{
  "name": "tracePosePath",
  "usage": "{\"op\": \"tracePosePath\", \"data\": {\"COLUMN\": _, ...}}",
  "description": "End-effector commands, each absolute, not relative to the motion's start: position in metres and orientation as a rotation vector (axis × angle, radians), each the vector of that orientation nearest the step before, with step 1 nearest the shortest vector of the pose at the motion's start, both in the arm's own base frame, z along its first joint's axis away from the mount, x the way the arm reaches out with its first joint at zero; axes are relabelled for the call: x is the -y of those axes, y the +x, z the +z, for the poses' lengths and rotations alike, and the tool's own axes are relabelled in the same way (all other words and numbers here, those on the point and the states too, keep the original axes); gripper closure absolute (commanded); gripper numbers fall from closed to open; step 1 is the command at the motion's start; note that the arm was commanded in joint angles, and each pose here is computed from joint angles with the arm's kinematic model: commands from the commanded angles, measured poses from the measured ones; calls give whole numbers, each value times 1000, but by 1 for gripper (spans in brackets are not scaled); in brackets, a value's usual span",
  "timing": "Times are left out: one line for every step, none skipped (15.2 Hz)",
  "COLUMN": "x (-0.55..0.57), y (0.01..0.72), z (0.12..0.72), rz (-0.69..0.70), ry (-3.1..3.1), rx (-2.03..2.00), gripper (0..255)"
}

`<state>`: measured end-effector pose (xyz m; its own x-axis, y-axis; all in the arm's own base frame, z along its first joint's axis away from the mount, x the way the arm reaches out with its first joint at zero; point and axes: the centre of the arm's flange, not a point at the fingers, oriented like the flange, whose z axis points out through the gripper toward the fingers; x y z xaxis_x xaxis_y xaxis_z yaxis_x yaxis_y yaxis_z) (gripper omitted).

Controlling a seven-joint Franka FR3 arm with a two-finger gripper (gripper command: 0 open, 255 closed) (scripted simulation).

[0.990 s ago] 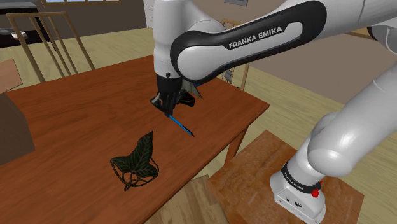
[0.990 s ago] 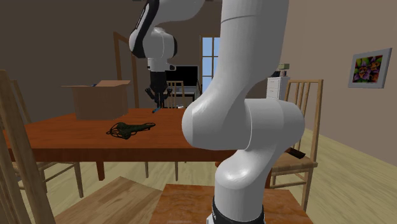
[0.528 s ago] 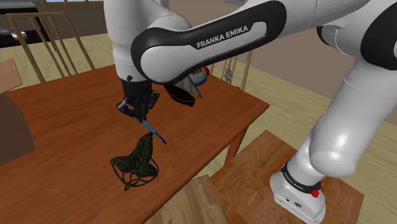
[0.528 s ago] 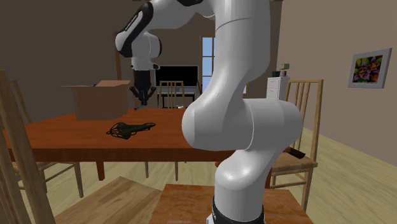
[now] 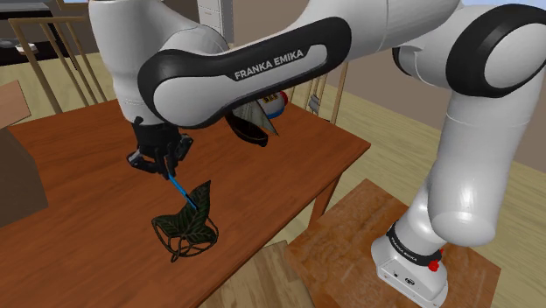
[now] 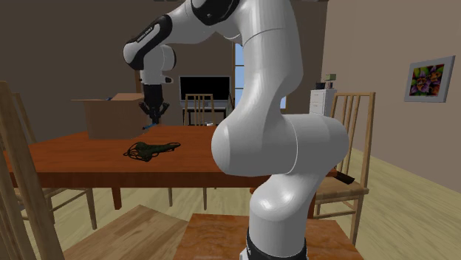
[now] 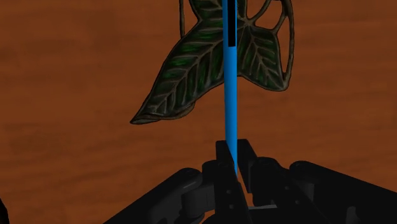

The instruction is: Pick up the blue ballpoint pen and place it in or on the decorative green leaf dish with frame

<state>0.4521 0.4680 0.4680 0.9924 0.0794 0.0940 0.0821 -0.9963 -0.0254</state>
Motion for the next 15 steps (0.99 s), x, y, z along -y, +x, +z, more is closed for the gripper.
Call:
{"op": "tracePosePath", "data": {"x": -469, "y": 453, "z": 459, "rz": -145, "ry": -3106, "rx": 126, "gripper": 255}}
{"op": "tracePosePath", "data": {"x": -469, "y": 453, "z": 454, "rz": -145, "ry": -3106, "rx": 126, "gripper": 255}}
{"op": "tracePosePath", "data": {"x": -469, "y": 453, "z": 449, "rz": -145, "ry": -3106, "rx": 126, "gripper": 255}}
{"op": "tracePosePath", "data": {"x": -469, "y": 453, "z": 443, "rz": -145, "ry": -3106, "rx": 126, "gripper": 255}}
{"op": "tracePosePath", "data": {"x": -469, "y": 453, "z": 438, "rz": -145, "ry": -3106, "rx": 126, "gripper": 255}}
{"op": "tracePosePath", "data": {"x": -469, "y": 453, "z": 433, "rz": -145, "ry": -3106, "rx": 126, "gripper": 255}}
{"op": "tracePosePath", "data": {"x": -469, "y": 453, "z": 427, "rz": -145, "ry": -3106, "rx": 126, "gripper": 255}}
{"op": "tracePosePath", "data": {"x": -469, "y": 453, "z": 422, "rz": -145, "ry": -3106, "rx": 126, "gripper": 255}}
{"op": "tracePosePath", "data": {"x": -469, "y": 453, "z": 417, "rz": -145, "ry": -3106, "rx": 126, "gripper": 255}}
{"op": "tracePosePath", "data": {"x": -469, "y": 453, "z": 412, "rz": -145, "ry": -3106, "rx": 126, "gripper": 255}}
{"op": "tracePosePath", "data": {"x": -469, "y": 453, "z": 406, "rz": -145, "ry": -3106, "rx": 126, "gripper": 255}}
{"op": "tracePosePath", "data": {"x": -469, "y": 453, "z": 396, "rz": -145, "ry": -3106, "rx": 126, "gripper": 255}}
{"op": "tracePosePath", "data": {"x": -469, "y": 453, "z": 396, "rz": -145, "ry": -3106, "rx": 126, "gripper": 255}}
{"op": "tracePosePath", "data": {"x": -469, "y": 453, "z": 396, "rz": -145, "ry": -3106, "rx": 126, "gripper": 255}}
{"op": "tracePosePath", "data": {"x": -469, "y": 453, "z": 396, "rz": -145, "ry": -3106, "rx": 126, "gripper": 255}}
